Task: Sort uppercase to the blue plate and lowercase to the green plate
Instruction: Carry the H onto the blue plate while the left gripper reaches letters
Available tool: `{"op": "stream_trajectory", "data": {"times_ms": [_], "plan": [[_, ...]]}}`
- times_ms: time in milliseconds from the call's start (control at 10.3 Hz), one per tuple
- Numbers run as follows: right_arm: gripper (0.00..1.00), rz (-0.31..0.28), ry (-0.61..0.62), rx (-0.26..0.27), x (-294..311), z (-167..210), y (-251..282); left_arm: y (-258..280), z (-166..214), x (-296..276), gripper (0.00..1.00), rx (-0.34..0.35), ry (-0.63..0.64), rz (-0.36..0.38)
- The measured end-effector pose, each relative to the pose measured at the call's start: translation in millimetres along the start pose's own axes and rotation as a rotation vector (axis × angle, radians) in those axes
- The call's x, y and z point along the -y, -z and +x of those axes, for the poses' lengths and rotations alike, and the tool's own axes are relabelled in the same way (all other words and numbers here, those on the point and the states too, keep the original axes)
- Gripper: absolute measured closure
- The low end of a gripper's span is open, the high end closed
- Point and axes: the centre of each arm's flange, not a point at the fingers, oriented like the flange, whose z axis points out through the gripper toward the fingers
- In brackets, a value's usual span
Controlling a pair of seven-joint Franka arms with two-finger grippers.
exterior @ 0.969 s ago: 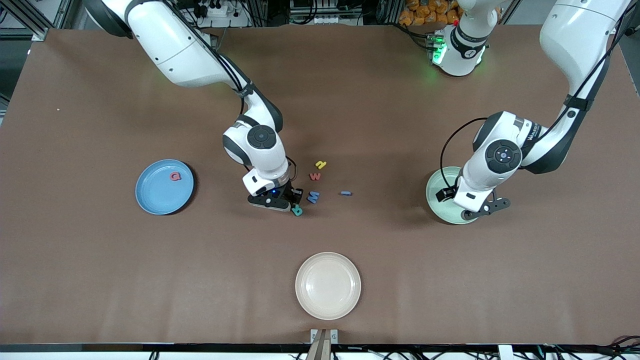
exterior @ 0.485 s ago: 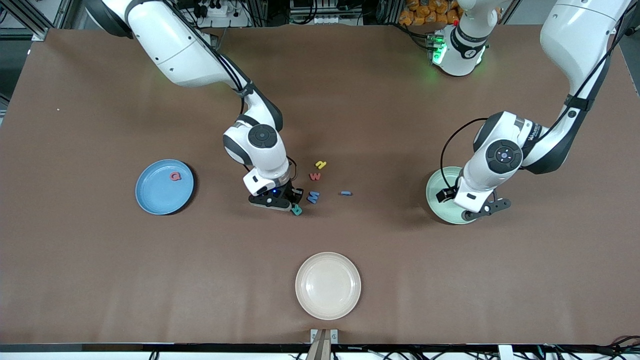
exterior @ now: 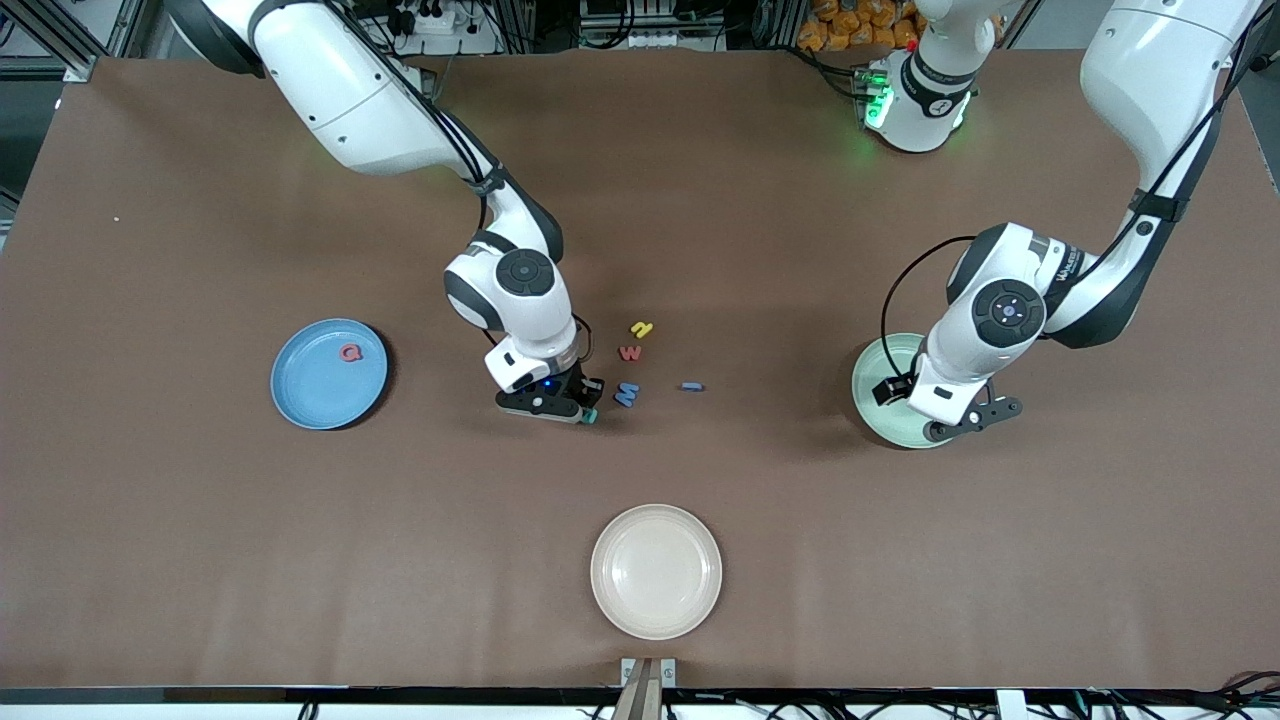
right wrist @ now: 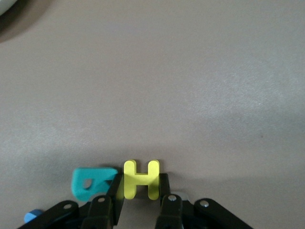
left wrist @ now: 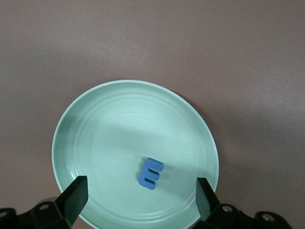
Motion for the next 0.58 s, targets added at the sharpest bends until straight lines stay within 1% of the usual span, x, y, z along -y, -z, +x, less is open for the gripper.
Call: {"op": "stream_trajectory", "data": {"times_ms": [194,291,388,581], "plan": [[0.67,-0.011,0.024,0.001,-5,5,-1,0,0,0,0.0,0.0,0.001,0.0],[0.67,-0.036,0.054,0.008,-10,11,-1,0,0,0,0.0,0.0,0.001,0.0],[0.67,-0.079,0.096,0.024,-20,20,-1,1,1,0,0.0,-0.001,0.001,-0.001],[0.67,-0.177,0.206,0.078,-50,49,6,3,2,-1,0.0,0.002,0.011,-0.01]]}}
